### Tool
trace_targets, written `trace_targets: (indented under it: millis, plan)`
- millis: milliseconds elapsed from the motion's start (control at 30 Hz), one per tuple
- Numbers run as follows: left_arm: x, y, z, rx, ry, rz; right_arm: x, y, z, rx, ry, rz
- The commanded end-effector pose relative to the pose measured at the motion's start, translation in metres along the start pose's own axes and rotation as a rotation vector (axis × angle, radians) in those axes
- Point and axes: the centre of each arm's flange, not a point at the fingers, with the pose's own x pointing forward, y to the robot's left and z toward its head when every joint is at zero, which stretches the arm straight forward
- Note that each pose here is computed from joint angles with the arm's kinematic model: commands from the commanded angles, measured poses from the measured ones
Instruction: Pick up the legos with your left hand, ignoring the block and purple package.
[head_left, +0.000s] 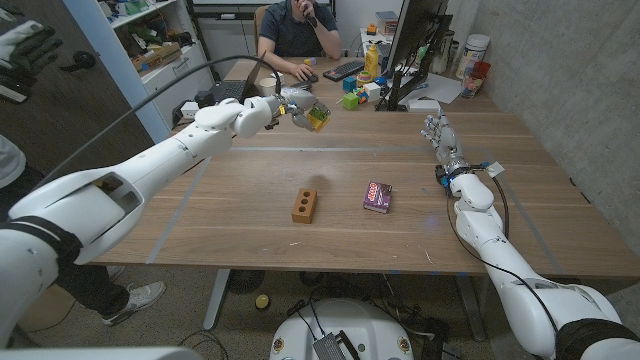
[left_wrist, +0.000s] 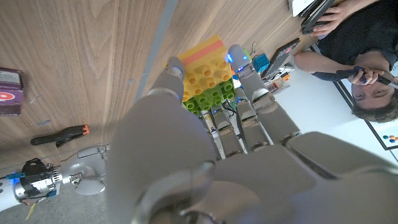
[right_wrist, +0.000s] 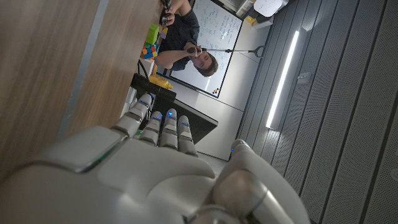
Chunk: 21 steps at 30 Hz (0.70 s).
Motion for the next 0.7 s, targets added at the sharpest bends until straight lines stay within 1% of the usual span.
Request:
trace_targets:
  millis: [33, 233, 333, 367, 400, 467, 700]
  plan:
    - [-0.016, 0.02, 0.0, -0.022, 0.023, 0.078, -0.006, -0.003, 0.003, 0.002, -0.012, -0.002]
    - [-0.024, 0.03, 0.002, -0.019, 0.019, 0.127, -0.009, -0.003, 0.005, 0.001, -0.017, 0.0]
    - [-0.028, 0.036, 0.0, -0.031, 0.025, 0.157, -0.009, -0.003, 0.006, 0.0, -0.019, 0.002]
    - [-0.032, 0.041, -0.002, -0.044, 0.029, 0.185, -0.01, -0.003, 0.006, 0.001, -0.02, 0.001]
    - [-0.032, 0.041, -0.002, -0.044, 0.029, 0.186, -0.01, -0.003, 0.006, 0.001, -0.02, 0.001]
    - [-0.036, 0.047, -0.004, -0.045, 0.036, 0.211, -0.01, -0.004, 0.006, 0.001, -0.021, 0.002]
    - [-0.039, 0.05, -0.003, -0.052, 0.032, 0.231, -0.01, -0.003, 0.008, 0.002, -0.027, 0.003]
